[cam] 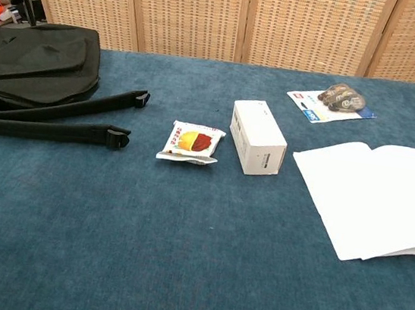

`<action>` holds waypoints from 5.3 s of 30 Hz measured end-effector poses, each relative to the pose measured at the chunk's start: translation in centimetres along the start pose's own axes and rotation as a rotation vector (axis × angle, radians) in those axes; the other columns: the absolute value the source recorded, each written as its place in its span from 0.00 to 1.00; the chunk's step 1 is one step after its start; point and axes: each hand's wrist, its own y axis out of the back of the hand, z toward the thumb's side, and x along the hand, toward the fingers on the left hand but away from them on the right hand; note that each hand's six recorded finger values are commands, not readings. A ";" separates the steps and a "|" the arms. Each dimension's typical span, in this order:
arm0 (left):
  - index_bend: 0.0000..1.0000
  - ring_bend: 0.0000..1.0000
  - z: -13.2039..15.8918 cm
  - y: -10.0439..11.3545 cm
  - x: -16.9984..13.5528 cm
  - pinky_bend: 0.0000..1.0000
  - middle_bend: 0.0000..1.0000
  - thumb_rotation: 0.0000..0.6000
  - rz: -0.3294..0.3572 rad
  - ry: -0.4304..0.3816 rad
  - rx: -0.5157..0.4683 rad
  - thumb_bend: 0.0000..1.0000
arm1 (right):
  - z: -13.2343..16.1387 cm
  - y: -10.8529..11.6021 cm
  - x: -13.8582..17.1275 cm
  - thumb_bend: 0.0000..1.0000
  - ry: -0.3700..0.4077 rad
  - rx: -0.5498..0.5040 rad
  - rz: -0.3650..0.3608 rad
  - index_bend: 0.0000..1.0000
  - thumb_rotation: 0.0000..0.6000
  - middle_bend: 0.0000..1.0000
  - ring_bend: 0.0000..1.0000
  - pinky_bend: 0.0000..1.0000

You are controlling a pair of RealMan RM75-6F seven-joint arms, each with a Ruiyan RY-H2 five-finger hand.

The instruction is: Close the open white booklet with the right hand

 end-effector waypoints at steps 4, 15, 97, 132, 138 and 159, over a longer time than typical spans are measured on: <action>0.00 0.00 0.0 0.0 0.0 0.00 0.00 0.92 0.000 -0.003 -0.004 0.07 | 1.5 -0.2 -0.3 0.26 0.013 -0.011 0.014 0.00 1.00 0.00 0.00 0.00; 0.00 0.00 -0.1 0.0 0.1 0.00 0.00 0.92 -0.005 -0.002 -0.012 0.07 | 4.5 -1.8 -1.1 0.26 0.042 -0.036 0.086 0.00 1.00 0.00 0.00 0.00; 0.00 0.00 0.2 -0.2 0.1 0.00 0.00 0.92 -0.006 -0.010 -0.011 0.07 | 10.3 -9.2 -4.6 0.26 0.045 -0.192 0.233 0.00 1.00 0.00 0.00 0.00; 0.00 0.00 0.3 -0.3 0.0 0.00 0.00 0.92 -0.011 -0.016 -0.013 0.07 | 9.5 -9.5 -4.9 0.39 0.000 -0.280 0.181 0.00 1.00 0.00 0.00 0.00; 0.00 0.00 0.4 -0.4 0.1 0.00 0.00 0.92 -0.012 -0.018 -0.013 0.07 | 9.4 -9.2 -4.9 0.45 -0.005 -0.286 0.171 0.00 1.00 0.00 0.00 0.00; 0.00 0.00 0.5 -0.3 0.0 0.00 0.00 0.92 -0.011 -0.021 -0.015 0.07 | 8.5 -7.2 -4.9 0.85 -0.040 -0.311 0.103 0.00 1.00 0.00 0.00 0.00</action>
